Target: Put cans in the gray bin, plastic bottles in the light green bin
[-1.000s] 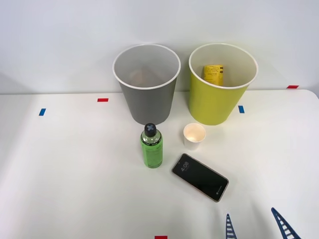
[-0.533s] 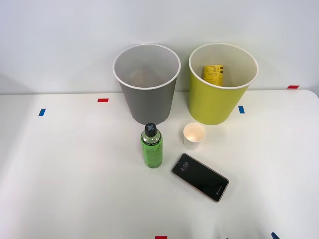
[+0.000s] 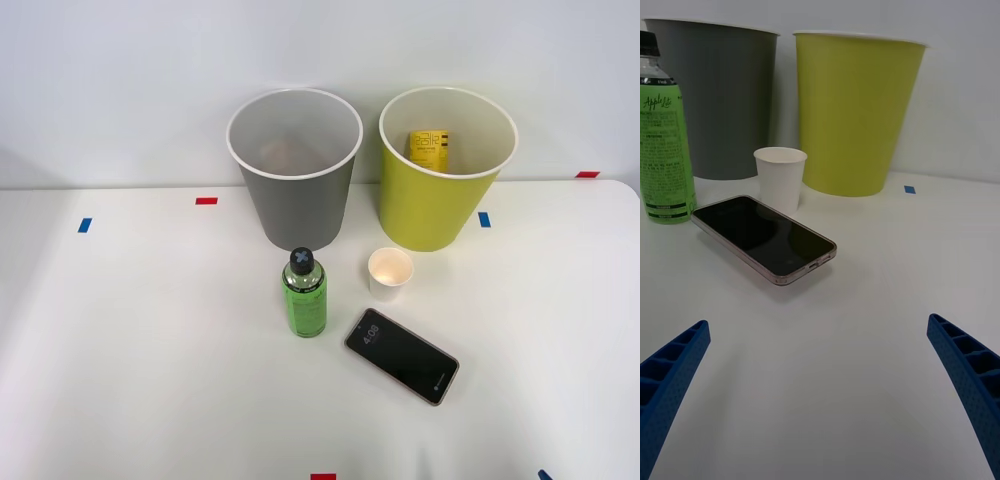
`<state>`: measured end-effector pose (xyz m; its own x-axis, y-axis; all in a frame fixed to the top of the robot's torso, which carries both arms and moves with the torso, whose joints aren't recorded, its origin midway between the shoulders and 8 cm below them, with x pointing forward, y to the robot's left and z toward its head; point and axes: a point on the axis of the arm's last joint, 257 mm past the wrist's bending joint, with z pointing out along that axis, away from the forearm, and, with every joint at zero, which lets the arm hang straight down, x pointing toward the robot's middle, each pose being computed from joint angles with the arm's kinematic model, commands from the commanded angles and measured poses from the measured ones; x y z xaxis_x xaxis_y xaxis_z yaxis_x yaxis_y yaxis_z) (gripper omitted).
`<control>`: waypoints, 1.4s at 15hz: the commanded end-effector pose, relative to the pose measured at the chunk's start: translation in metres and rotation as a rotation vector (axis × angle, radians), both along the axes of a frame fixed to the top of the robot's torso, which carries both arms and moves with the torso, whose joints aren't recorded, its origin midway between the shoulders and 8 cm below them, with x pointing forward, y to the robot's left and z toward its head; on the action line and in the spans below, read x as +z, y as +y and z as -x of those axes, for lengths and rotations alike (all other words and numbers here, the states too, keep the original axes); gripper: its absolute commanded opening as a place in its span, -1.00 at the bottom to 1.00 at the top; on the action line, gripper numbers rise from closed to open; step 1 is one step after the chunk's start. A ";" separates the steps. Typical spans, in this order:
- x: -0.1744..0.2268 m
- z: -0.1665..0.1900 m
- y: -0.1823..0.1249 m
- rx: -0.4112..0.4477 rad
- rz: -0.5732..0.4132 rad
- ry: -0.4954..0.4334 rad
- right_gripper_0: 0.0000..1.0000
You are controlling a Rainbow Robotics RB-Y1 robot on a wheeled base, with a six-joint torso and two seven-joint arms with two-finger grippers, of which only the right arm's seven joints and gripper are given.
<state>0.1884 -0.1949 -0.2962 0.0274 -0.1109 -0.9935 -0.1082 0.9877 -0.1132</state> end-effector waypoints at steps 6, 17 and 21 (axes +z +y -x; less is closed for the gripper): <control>0.000 0.000 0.000 0.000 0.000 0.000 1.00; 0.000 0.000 0.000 0.000 0.000 0.000 1.00; 0.000 0.000 0.000 0.000 0.000 0.000 1.00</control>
<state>0.1884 -0.1950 -0.2961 0.0275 -0.1106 -0.9935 -0.1079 0.9877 -0.1129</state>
